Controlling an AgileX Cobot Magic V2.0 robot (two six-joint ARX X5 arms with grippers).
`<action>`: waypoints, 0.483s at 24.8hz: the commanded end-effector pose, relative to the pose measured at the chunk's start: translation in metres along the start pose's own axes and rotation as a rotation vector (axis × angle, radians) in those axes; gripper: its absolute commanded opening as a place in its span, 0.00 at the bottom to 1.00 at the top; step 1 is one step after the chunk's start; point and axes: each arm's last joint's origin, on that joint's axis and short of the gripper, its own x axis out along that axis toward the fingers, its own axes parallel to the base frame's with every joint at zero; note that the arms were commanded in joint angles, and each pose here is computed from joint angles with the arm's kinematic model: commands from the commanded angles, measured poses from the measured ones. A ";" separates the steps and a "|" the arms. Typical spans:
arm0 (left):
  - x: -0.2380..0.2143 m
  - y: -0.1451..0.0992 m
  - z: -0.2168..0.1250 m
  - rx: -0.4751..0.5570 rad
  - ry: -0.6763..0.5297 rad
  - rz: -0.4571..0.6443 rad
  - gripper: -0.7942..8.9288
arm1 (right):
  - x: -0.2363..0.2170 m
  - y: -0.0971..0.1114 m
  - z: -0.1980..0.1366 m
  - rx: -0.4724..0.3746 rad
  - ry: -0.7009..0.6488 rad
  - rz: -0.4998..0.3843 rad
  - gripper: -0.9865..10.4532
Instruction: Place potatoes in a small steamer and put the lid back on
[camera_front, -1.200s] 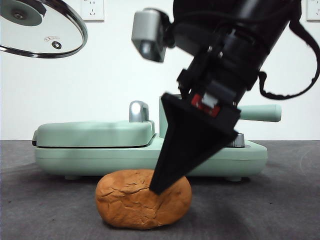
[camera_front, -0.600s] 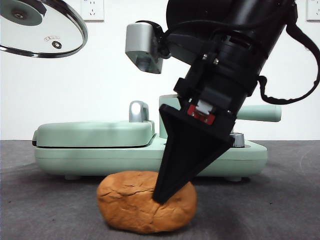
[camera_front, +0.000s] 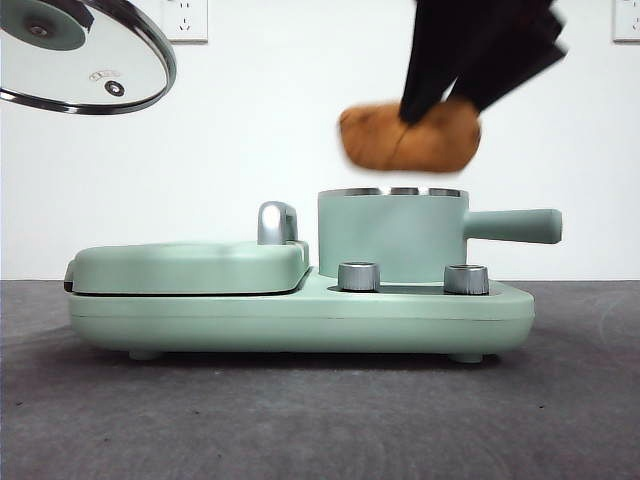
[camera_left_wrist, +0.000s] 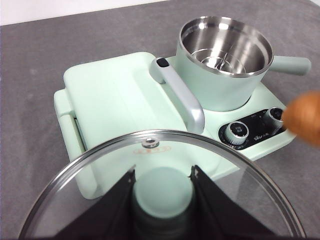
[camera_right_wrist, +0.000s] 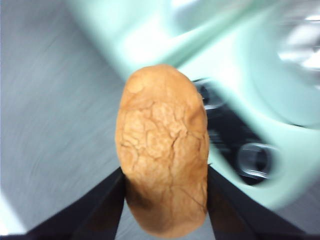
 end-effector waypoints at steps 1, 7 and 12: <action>-0.004 -0.001 0.009 0.004 -0.062 -0.005 0.09 | -0.013 -0.012 0.018 0.103 -0.018 -0.036 0.25; -0.004 -0.001 0.010 0.004 -0.071 -0.005 0.09 | -0.017 -0.045 0.047 0.184 -0.035 -0.073 0.25; -0.004 -0.001 0.010 0.003 -0.071 -0.006 0.09 | 0.004 -0.074 0.070 0.222 -0.038 -0.067 0.25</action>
